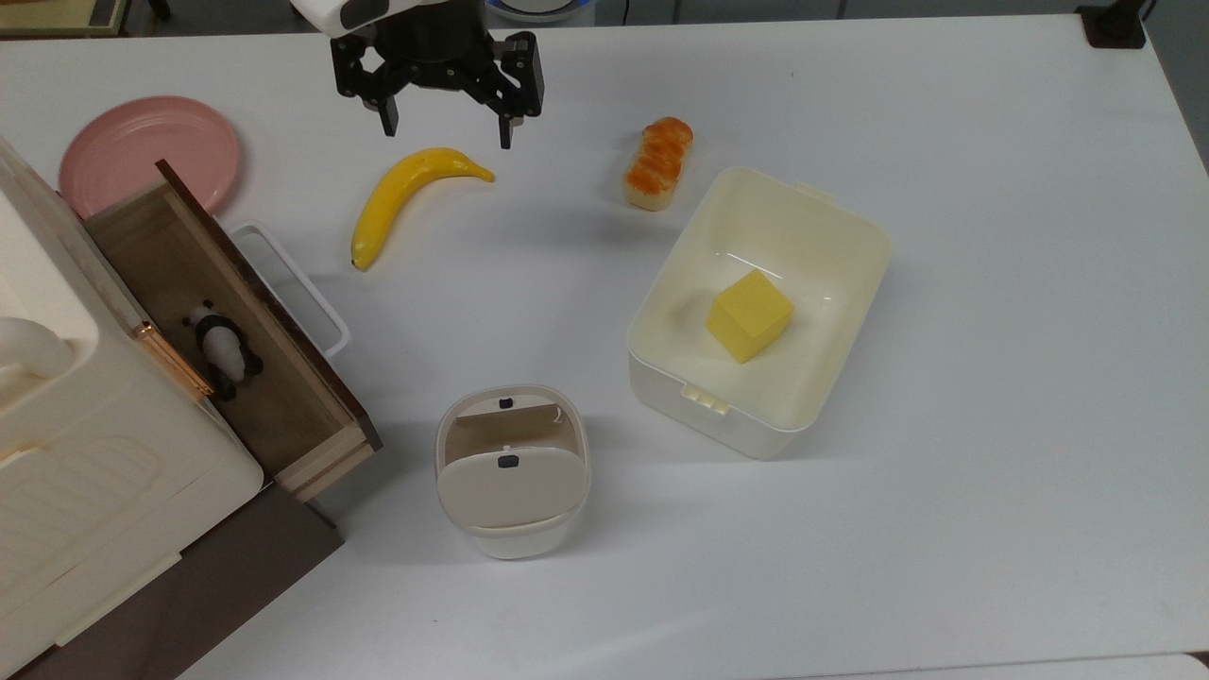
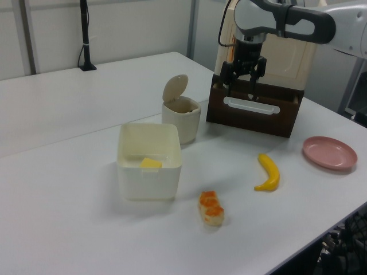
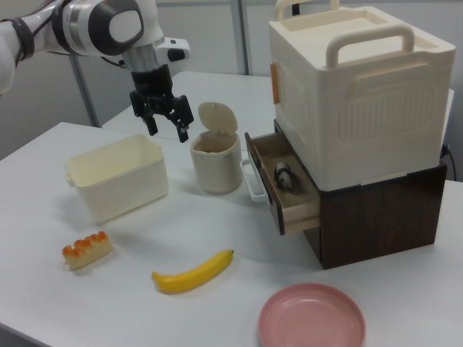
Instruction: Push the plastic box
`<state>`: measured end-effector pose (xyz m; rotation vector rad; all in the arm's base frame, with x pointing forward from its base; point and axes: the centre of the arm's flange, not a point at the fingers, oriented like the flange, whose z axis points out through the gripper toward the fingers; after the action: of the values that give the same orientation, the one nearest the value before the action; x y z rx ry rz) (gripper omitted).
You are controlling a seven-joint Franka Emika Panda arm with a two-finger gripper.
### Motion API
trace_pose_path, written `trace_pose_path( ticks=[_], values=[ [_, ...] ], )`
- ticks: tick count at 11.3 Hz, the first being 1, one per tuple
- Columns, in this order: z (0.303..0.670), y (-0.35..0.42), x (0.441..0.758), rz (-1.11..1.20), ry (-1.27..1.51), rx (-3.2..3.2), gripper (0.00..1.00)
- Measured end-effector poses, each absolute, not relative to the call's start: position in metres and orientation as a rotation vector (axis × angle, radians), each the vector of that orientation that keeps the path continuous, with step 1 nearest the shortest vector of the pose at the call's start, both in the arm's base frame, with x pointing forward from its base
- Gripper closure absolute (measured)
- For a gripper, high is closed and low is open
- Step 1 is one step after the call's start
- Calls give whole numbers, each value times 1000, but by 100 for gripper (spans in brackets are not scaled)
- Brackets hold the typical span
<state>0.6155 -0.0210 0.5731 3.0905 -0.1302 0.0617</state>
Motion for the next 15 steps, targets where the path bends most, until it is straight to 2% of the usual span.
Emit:
trace_pose_path(
  ticks=[15],
  values=[
    [570,-19,616,52,-85,3092,0]
  ],
)
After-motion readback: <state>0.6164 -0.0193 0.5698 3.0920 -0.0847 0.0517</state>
